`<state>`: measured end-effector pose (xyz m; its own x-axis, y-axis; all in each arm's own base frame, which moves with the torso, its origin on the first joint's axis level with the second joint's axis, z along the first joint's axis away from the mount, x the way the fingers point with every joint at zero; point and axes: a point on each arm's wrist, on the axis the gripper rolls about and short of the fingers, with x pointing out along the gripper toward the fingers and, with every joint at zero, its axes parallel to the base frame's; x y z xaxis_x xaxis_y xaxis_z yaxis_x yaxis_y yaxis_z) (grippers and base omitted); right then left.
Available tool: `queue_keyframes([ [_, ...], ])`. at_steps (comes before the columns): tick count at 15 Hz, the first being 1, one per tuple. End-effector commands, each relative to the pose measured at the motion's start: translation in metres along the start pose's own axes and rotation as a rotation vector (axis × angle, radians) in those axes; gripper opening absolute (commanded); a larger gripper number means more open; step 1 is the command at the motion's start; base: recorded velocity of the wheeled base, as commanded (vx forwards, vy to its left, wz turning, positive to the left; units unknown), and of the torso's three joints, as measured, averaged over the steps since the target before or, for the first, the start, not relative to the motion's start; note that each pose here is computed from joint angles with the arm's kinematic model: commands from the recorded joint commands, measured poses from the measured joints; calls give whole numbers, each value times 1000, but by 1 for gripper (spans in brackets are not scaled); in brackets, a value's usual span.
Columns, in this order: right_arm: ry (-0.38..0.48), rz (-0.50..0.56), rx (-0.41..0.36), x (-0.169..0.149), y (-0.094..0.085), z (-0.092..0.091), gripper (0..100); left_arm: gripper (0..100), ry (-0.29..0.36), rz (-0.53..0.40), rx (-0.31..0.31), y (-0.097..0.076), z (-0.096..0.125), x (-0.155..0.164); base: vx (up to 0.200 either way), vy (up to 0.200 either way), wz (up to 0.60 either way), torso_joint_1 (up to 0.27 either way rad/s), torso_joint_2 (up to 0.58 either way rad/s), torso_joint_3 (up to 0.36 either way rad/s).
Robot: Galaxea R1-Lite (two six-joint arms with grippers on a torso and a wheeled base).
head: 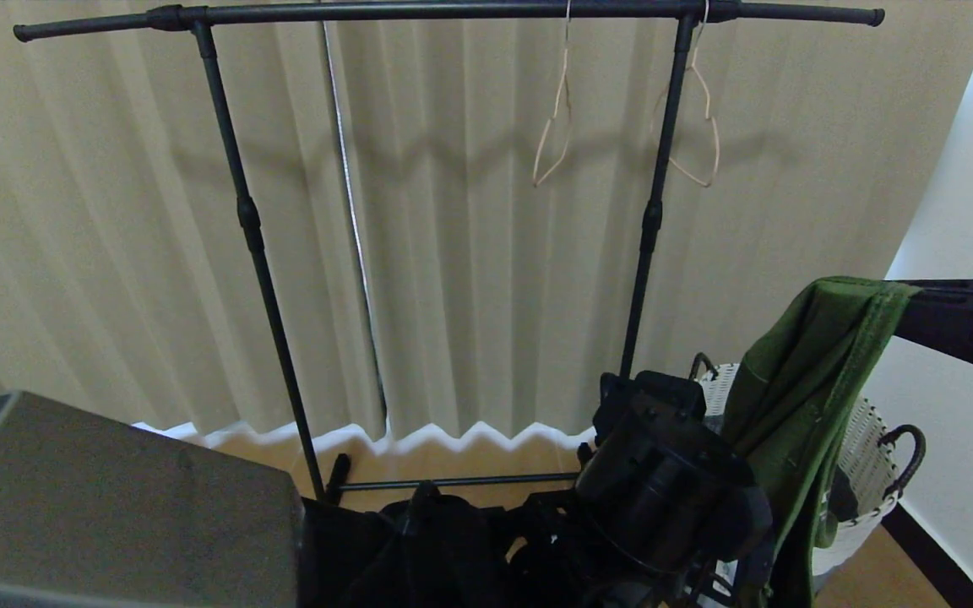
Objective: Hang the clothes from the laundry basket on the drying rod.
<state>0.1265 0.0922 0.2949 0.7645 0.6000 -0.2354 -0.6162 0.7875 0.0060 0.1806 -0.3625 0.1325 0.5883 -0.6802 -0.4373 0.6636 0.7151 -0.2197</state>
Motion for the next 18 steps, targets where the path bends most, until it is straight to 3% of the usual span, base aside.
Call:
queue_keyframes([
  [1,1,1,-1,1,0,0,0,100,5,-1,14,4,0,-22,0,0,0,0,0,0],
  [4,1,1,-1,2,0,1,0,100,25,-28,73,9,-6,-56,0,0,0,0,0,0],
  [7,-25,3,-1,4,0,3,0,100,-22,-95,69,0,1,-67,0,0,0,0,0,0],
  [8,-31,3,-1,6,0,4,0,100,-65,-155,57,-4,8,-66,0,0,0,0,0,0],
  [10,-31,3,-1,6,0,4,0,100,-70,-159,56,-5,9,-66,0,0,0,0,0,0],
  [11,-31,4,-1,6,0,4,0,100,-114,-151,37,-6,14,-43,0,0,0,0,0,0],
  [12,-31,3,-1,6,0,4,0,100,-117,-138,30,-2,14,-35,0,0,0,0,0,0],
  [14,-32,4,-1,5,0,3,0,100,-101,-90,20,10,8,-12,0,0,0,0,0,0],
  [18,-32,1,-2,5,0,3,0,100,-51,-27,38,14,-14,15,0,0,0,0,0,0],
])
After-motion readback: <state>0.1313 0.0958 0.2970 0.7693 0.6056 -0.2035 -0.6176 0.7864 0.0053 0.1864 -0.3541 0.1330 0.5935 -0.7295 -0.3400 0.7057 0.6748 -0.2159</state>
